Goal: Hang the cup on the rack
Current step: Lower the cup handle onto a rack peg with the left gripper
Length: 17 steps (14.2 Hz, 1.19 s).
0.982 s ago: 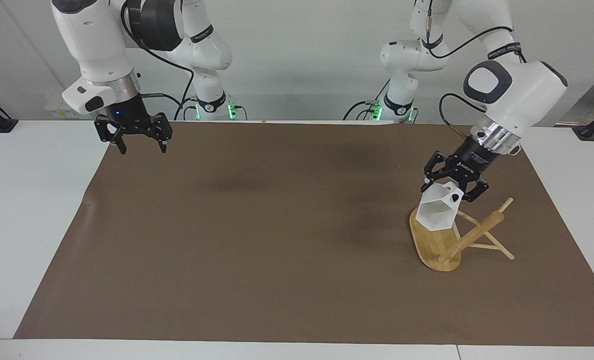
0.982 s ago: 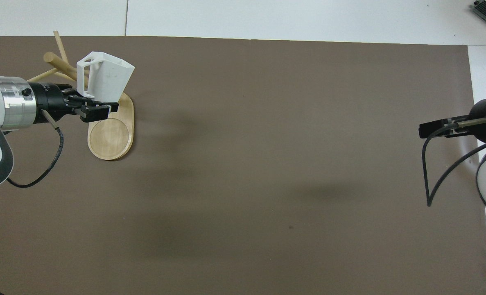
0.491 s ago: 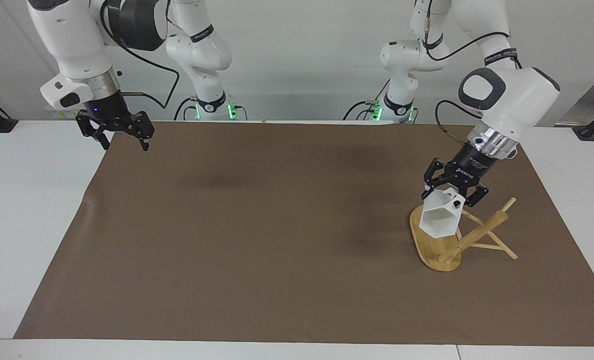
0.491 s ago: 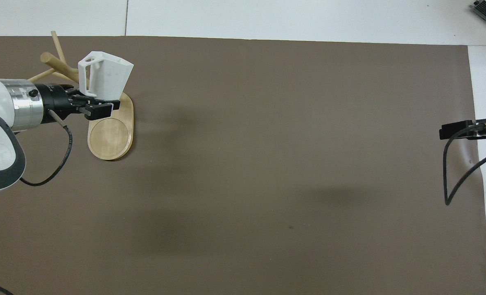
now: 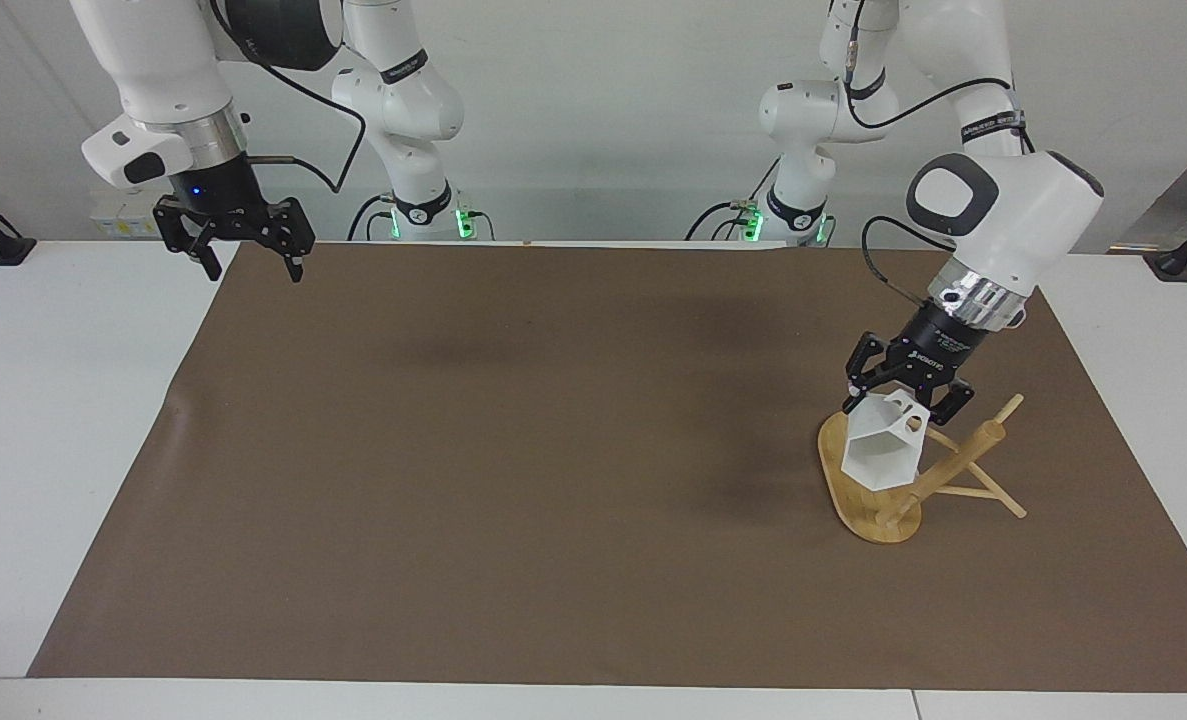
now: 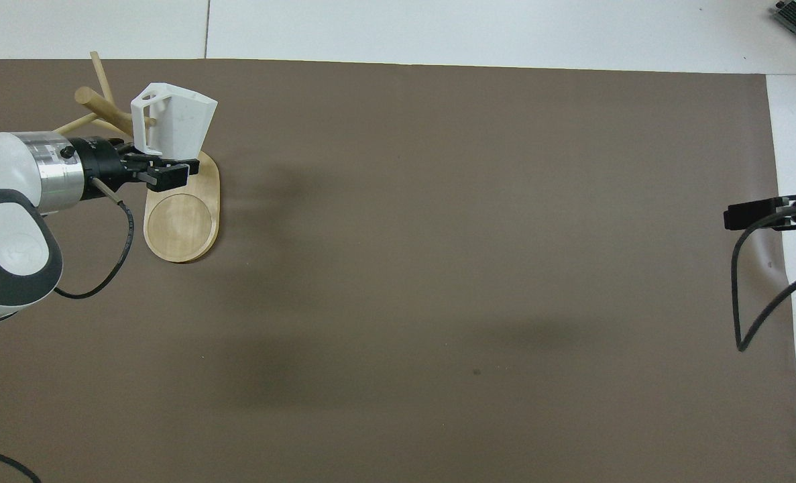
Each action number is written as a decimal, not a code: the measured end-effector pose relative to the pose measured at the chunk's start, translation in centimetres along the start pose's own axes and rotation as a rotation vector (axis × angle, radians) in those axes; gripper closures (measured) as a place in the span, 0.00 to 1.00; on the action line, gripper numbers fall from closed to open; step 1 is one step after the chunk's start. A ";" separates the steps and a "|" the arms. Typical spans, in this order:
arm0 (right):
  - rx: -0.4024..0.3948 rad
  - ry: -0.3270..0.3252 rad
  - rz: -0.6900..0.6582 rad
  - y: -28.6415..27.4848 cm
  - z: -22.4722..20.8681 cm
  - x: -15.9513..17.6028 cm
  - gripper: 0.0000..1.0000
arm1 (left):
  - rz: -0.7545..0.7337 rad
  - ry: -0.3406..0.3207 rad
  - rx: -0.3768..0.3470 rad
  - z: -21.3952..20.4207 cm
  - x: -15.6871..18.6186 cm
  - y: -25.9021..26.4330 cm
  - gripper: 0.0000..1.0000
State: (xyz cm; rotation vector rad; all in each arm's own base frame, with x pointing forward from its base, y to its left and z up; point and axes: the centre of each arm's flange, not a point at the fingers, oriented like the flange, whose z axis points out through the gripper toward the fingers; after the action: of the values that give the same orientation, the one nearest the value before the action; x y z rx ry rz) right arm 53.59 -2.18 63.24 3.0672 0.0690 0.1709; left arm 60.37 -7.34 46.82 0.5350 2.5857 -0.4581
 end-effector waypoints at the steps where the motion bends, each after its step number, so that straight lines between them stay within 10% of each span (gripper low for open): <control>1: -0.001 0.004 -0.003 -0.2 -0.3 -0.1 0.00 | -0.011 -0.009 -0.008 0.1 -0.1 0.0 0.31; 14: 0.004 0.007 0.008 0.5 -0.5 -0.3 0.00 | -0.001 0.055 -0.049 1.0 1.6 1.6 0.31; 17: 0.027 0.009 0.038 2.6 -0.4 -0.6 0.00 | 0.094 0.153 -0.069 0.6 1.4 1.1 0.04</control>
State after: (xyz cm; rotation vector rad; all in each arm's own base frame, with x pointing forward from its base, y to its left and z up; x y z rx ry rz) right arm 53.07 -4.81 63.79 3.0964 0.0130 0.1882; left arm 59.95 -6.28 45.39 0.6881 2.6955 -0.3053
